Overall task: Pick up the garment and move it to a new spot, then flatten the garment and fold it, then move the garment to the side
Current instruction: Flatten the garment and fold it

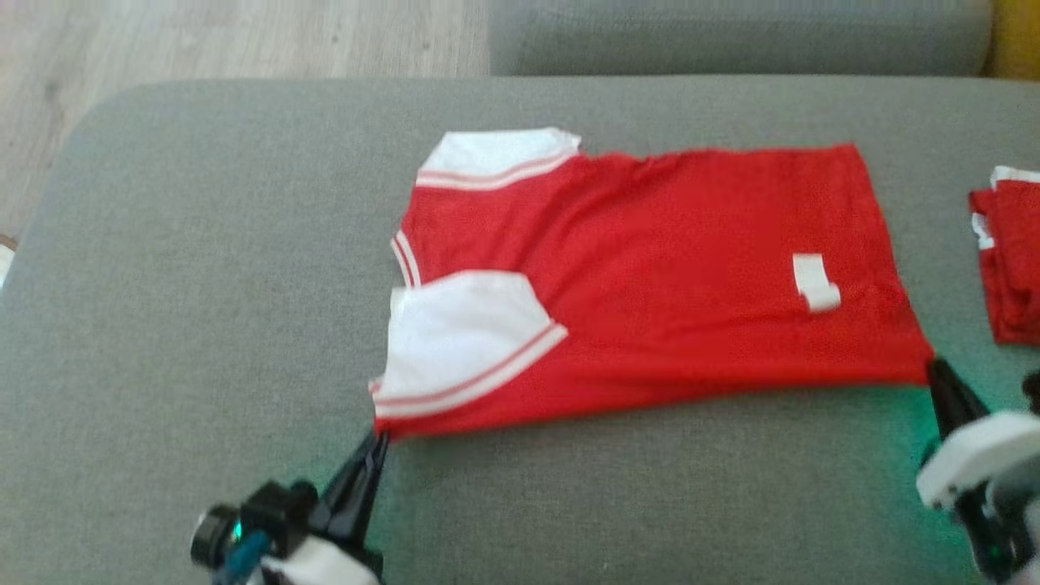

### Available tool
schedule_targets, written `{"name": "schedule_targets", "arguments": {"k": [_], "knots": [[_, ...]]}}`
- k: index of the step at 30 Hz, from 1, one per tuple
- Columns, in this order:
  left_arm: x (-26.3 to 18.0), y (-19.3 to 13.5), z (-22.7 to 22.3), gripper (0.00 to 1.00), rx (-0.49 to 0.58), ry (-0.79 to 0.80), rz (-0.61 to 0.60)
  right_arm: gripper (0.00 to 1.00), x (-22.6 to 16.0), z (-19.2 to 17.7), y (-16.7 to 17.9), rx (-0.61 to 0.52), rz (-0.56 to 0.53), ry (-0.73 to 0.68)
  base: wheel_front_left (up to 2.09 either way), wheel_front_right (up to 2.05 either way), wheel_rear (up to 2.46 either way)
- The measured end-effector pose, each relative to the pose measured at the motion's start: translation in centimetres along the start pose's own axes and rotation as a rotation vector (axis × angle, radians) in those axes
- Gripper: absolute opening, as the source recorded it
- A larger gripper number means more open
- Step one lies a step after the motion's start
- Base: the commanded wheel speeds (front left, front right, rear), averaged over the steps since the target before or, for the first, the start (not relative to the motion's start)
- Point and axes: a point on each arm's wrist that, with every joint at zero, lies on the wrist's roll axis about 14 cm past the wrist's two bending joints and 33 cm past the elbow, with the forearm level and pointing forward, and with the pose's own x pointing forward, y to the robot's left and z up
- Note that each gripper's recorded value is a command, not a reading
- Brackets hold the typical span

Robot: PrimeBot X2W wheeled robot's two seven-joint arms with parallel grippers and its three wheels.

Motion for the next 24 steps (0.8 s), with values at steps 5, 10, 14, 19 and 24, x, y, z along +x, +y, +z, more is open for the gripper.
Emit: {"name": "schedule_targets", "arguments": {"k": [5, 10, 14, 19, 24], "knots": [[-2.6, -1.3, -1.7, 0.00, -0.004, 0.046, -0.024, 0.00, -3.0, -2.4, -1.2, 0.006, -0.023, 0.036, 0.00, 0.00, 0.00], [-4.8, -2.4, -3.2, 0.00, -0.013, 0.098, -0.031, 0.00, -5.7, -4.4, -2.5, 0.033, -0.061, 0.061, 0.00, 0.00, 0.00], [-6.0, -3.0, -3.8, 0.00, -0.024, 0.131, -0.035, 0.00, -7.3, -5.6, -2.7, 0.063, -0.080, 0.083, 0.00, 0.00, 0.00], [-6.6, -3.3, -4.0, 0.00, -0.043, 0.158, -0.039, 0.00, -7.9, -5.3, -2.5, 0.070, -0.089, 0.079, 0.00, 0.00, 0.00], [-6.5, -3.4, -4.1, 1.00, -0.075, 0.178, -0.030, 1.00, -8.1, -5.1, -2.4, 0.080, -0.102, 0.080, 0.00, 0.00, 0.00]]}}
